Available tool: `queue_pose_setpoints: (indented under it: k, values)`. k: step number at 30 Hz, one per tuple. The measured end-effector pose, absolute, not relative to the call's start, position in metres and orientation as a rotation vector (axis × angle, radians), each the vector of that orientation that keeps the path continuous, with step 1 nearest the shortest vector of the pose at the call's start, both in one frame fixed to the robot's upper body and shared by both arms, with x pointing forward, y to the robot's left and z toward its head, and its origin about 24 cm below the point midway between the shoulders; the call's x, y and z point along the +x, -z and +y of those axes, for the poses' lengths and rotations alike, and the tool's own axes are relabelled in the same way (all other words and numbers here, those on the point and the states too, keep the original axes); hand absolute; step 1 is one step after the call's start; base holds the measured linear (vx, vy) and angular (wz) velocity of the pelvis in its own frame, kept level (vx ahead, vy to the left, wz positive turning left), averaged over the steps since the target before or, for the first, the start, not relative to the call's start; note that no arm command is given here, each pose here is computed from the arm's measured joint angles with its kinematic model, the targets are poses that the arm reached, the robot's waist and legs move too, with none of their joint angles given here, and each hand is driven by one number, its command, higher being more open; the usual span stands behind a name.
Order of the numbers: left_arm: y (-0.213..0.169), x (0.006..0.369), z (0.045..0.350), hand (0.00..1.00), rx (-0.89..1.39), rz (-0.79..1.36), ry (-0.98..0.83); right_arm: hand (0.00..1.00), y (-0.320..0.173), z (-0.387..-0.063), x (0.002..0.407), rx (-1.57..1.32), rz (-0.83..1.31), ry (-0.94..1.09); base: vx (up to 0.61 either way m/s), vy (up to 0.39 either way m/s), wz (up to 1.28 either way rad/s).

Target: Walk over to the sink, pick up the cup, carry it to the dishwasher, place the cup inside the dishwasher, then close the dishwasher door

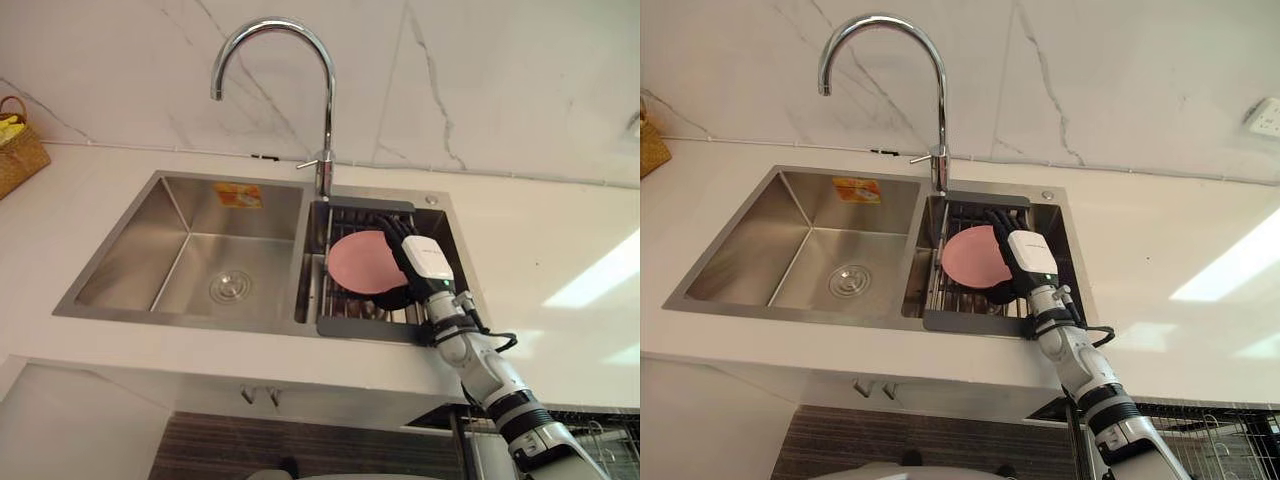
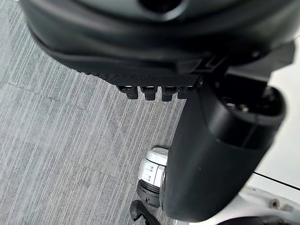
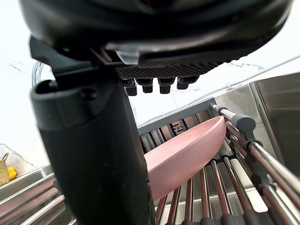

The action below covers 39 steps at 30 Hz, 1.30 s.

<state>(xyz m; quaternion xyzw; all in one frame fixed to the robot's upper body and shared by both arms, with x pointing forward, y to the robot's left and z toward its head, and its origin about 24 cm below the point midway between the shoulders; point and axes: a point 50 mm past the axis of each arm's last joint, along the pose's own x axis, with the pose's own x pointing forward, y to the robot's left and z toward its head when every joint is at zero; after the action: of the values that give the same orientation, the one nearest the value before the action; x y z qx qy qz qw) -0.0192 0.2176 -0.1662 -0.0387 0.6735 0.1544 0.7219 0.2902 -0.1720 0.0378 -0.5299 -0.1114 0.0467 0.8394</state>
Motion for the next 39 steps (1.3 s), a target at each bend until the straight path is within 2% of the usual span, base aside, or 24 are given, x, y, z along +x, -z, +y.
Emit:
queue_pose_setpoints:
  k: [19, 39]
  values:
    - [0.166, -0.019, 0.216, 1.00, -0.092, 1.461, -0.330, 1.00, -0.037, -0.190, 0.296, -1.057, -0.151, 0.030, -0.01, 0.004, 0.06]
    - [0.166, -0.018, 0.216, 1.00, -0.056, 1.452, -0.307, 1.00, -0.037, -0.189, 0.296, -1.051, -0.152, 0.028, 0.00, 0.000, 0.00]
